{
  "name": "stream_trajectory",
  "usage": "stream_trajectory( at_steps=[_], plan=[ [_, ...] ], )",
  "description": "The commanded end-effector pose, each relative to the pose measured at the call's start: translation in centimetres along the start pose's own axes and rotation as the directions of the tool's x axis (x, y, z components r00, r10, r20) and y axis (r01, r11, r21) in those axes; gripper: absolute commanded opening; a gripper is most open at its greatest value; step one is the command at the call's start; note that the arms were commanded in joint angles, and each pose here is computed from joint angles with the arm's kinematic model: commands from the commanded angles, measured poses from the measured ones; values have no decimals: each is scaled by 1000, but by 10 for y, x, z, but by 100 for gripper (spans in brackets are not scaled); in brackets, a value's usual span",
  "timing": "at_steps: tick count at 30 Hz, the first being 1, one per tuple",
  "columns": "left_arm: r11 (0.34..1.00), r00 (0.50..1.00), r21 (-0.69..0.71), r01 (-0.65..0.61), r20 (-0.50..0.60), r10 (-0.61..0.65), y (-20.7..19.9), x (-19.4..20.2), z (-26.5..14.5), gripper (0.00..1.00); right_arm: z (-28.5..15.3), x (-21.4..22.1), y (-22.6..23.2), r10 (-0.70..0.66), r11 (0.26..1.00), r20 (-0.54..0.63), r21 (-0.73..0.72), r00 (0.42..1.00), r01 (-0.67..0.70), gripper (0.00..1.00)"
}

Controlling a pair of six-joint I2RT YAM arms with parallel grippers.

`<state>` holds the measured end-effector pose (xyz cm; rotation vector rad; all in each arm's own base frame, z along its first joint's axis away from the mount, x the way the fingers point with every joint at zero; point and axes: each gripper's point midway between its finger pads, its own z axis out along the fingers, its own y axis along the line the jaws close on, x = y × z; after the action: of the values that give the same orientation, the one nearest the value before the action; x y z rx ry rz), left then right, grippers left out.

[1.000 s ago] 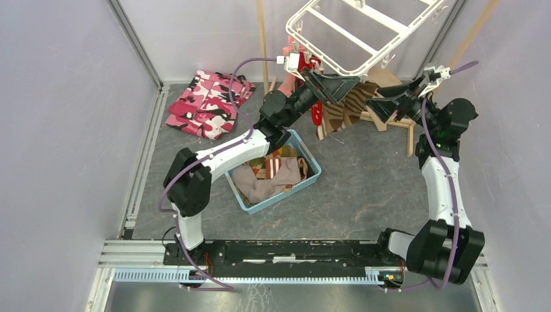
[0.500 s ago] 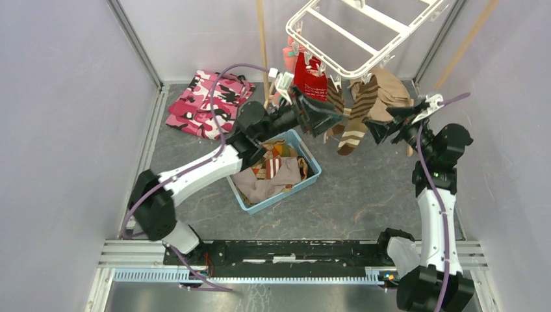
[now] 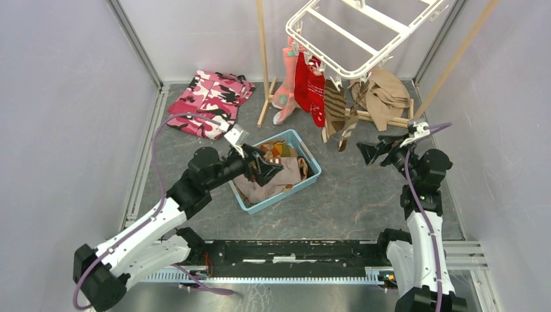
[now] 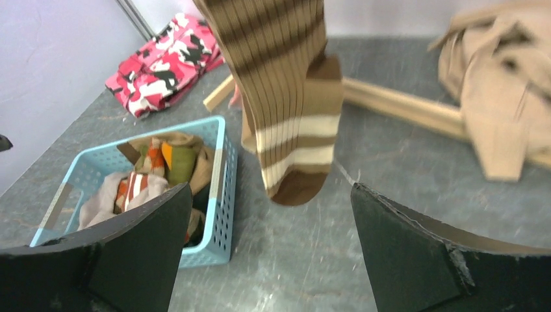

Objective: Clip the socks to the hanger
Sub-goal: Reset both arms

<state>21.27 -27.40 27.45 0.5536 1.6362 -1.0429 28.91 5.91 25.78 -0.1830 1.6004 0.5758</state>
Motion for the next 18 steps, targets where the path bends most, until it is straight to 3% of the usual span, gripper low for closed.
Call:
stream_trajectory(
  at_steps=[1, 7, 14, 18],
  plan=[
    [975, 999, -222, -6, -40, -3, 56, 10, -30, 100, -4, 26, -6, 76, 996, -8, 39, 997, -76, 98],
    [946, 977, -258, 197, -28, -211, 110, 6, -57, 100, -22, 31, -18, -35, 988, 35, 151, 999, 30, 98],
    [899, 982, -412, 148, -43, -182, 143, 3, -69, 100, -27, 30, -37, 17, 959, 65, 280, 998, -35, 98],
    [897, 980, -412, 160, -41, -194, 141, 10, -72, 100, -34, 25, -48, 20, 930, 80, 366, 997, -48, 98]
  ],
)
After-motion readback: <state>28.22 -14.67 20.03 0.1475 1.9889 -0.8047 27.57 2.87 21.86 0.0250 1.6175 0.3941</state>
